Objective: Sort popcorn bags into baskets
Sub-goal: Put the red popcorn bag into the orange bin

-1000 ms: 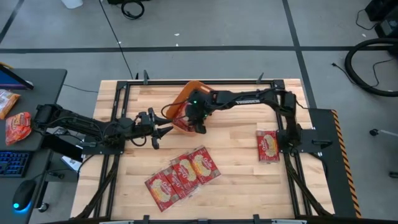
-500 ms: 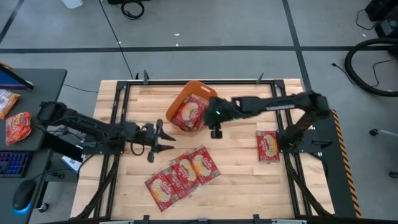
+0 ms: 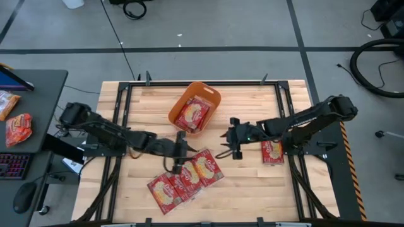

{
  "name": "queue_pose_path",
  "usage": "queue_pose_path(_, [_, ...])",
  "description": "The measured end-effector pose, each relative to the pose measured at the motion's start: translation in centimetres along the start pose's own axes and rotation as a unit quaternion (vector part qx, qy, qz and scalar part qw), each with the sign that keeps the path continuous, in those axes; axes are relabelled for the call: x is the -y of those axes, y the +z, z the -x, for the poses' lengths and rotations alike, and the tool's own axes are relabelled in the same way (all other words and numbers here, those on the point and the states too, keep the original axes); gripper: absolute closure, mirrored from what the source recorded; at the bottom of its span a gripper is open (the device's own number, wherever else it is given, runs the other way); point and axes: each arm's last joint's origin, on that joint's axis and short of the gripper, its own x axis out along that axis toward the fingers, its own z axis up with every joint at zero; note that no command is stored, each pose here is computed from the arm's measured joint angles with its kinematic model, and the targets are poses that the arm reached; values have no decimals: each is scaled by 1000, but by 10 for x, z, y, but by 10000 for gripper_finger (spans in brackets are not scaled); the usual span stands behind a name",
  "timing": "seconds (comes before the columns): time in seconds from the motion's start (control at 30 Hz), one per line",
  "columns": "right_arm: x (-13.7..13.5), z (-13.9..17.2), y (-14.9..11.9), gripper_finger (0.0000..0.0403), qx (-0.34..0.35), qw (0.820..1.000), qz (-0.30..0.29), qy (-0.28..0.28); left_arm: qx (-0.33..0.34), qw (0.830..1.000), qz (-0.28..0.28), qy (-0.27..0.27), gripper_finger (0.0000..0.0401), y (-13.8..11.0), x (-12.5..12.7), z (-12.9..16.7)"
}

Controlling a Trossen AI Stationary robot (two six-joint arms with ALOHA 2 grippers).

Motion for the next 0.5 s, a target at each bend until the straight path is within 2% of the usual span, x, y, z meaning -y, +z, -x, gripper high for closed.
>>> queue_pose_path(0.1, [-6, -6, -15, 243, -10, 1000, -2, 6, -71, 997, 11, 5, 250, 1, 2, -11])
queue_pose_path(0.3, [-15, -23, -35, 243, -32, 999, 4, 12, -187, 982, -31, -2, 245, 0, 19, -24])
queue_pose_path(0.4, [-16, -29, -40, 243, -40, 999, 1, 12, -232, 971, -61, -9, 226, -1, 33, -22])
queue_pose_path(0.5, [-18, -38, -40, 243, -28, 1000, -6, 11, -251, 962, -103, -12, 193, 0, 50, -18])
